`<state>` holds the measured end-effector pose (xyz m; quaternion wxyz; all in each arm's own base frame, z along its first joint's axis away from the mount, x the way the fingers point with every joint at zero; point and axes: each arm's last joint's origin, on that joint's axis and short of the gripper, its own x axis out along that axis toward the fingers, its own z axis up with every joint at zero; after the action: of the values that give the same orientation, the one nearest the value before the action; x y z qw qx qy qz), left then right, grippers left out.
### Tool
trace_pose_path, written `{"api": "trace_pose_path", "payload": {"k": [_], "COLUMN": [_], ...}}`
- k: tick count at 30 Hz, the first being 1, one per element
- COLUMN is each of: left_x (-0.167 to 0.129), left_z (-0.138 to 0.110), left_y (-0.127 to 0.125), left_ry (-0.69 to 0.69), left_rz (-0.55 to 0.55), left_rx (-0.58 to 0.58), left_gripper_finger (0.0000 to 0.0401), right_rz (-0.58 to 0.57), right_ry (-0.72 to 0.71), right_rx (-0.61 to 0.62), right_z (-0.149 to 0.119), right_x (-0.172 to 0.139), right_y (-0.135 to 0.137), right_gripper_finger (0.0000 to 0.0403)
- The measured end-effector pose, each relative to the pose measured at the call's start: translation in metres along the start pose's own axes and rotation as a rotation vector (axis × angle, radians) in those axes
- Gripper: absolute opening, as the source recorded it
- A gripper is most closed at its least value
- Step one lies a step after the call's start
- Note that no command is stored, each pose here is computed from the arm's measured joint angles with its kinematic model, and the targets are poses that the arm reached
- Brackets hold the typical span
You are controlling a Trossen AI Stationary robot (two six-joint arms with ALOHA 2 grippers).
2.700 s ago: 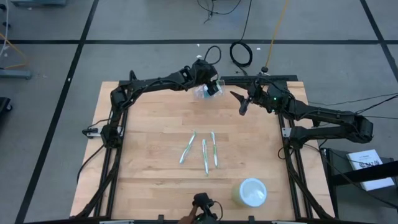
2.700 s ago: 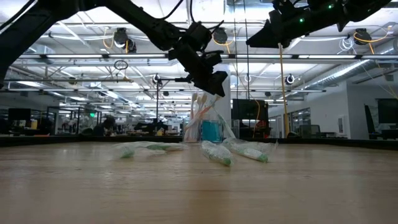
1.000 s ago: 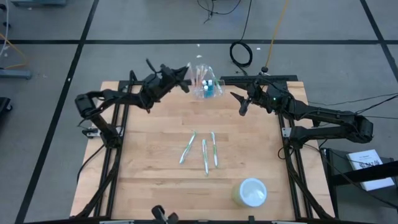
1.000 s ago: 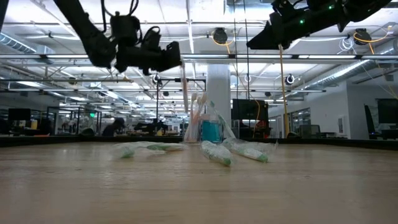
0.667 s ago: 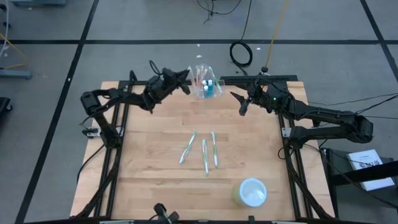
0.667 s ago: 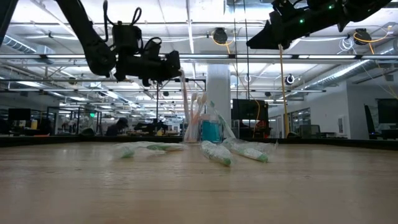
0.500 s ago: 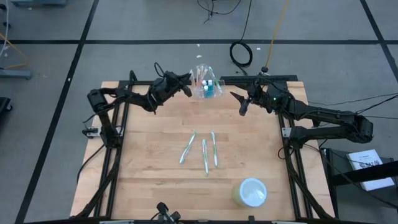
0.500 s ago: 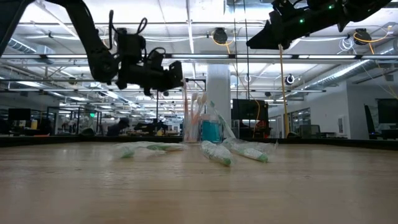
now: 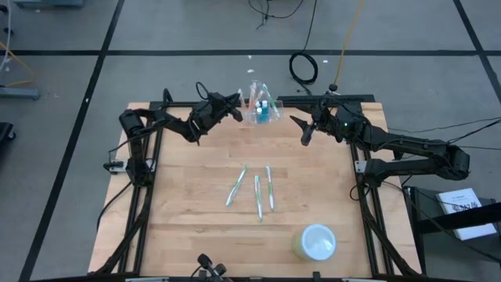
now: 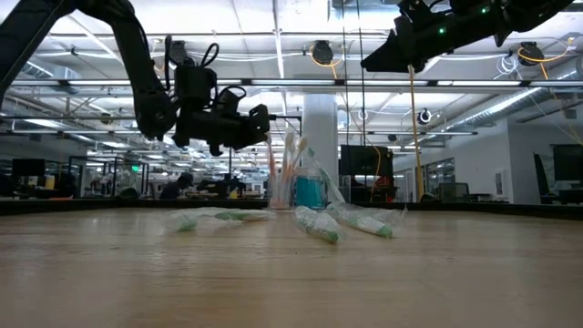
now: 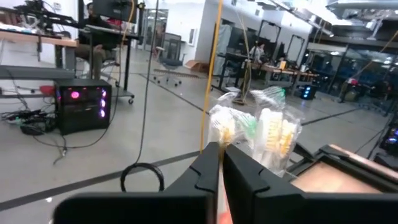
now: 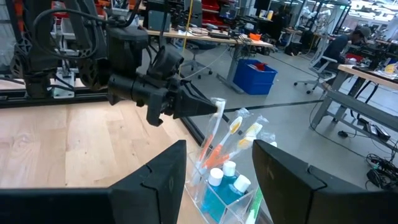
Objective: Pick & Place toothbrushing station
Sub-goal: Put the orange toothbrush into the transparent organizer, then put the green toothbrush into the transparent organizer
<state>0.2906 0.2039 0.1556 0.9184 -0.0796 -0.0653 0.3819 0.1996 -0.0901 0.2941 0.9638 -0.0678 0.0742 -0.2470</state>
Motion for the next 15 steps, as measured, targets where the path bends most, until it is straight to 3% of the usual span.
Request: {"api": "trace_pose_path", "payload": {"k": [4, 10, 15], "left_x": [-0.001, -0.006, -0.014], "left_z": [0.007, 0.032, 0.054], "left_y": [-0.002, -0.007, -0.011], "left_ry": [-0.014, -0.072, -0.029], "left_rz": [0.0, -0.005, 0.005], "left_rx": [0.031, 0.038, 0.085], "left_gripper_finger": [0.0062, 0.0163, 0.0234], "right_rz": [0.0, -0.001, -0.001], "right_ry": [0.0, 0.0, 0.001], "right_rx": [0.0, 0.0, 0.0], "right_z": [0.0, 0.0, 0.0], "right_x": [0.0, 0.0, 0.0], "right_y": [0.0, 0.0, 0.0], "right_gripper_finger": [0.0176, 0.0176, 0.0176]}}
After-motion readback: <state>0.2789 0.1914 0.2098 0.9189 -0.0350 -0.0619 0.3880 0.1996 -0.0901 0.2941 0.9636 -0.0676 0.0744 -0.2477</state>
